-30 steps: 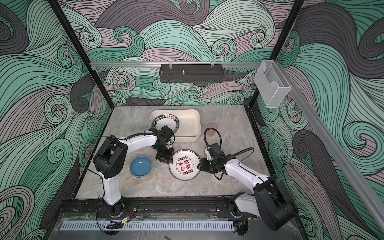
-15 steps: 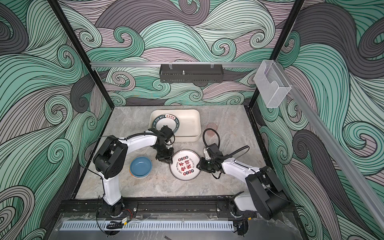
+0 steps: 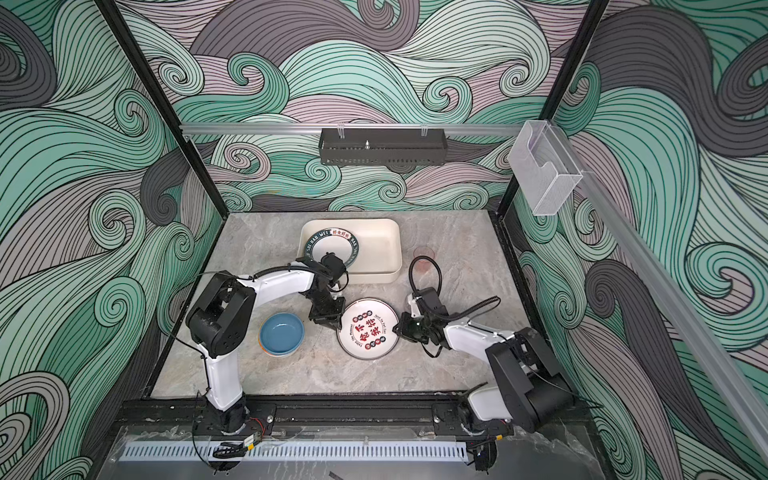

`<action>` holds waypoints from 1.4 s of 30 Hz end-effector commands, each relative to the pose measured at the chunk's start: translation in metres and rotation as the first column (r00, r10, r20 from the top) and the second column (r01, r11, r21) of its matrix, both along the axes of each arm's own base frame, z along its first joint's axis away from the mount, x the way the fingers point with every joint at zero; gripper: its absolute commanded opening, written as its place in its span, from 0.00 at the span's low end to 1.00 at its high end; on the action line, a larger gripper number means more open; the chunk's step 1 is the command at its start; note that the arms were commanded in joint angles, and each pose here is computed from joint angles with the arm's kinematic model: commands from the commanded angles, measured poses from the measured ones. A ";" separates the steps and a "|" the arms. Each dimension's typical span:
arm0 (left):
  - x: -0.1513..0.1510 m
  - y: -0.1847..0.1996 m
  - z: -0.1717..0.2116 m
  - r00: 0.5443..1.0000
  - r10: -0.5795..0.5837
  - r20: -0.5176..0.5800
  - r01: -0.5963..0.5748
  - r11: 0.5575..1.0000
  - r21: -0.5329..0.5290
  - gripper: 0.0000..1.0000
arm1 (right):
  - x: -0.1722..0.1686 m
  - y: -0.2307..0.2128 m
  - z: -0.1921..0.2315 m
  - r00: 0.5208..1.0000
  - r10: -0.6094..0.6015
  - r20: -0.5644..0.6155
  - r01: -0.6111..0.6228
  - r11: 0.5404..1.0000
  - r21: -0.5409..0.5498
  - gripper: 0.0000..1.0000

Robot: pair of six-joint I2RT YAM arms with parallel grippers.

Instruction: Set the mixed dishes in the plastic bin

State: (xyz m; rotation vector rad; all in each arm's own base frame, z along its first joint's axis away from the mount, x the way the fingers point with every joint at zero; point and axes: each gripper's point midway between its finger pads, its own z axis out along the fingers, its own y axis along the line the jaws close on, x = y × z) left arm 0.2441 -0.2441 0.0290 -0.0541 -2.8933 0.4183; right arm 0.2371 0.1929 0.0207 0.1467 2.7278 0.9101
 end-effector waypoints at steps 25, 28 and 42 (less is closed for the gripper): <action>0.013 0.009 0.084 0.981 0.034 0.191 -0.019 0.997 -0.078 0.32 | -0.016 -0.025 0.064 0.991 0.017 0.133 -0.006 0.997 -0.078 0.00; 0.016 0.011 0.095 0.975 0.047 0.217 -0.028 0.995 -0.092 0.34 | -0.017 -0.027 0.075 0.989 0.017 0.145 -0.005 0.997 -0.079 0.00; 0.025 0.021 0.144 0.944 0.119 0.307 -0.063 0.980 -0.188 0.44 | -0.008 -0.019 0.132 0.976 0.000 0.220 -0.003 1.000 0.012 0.00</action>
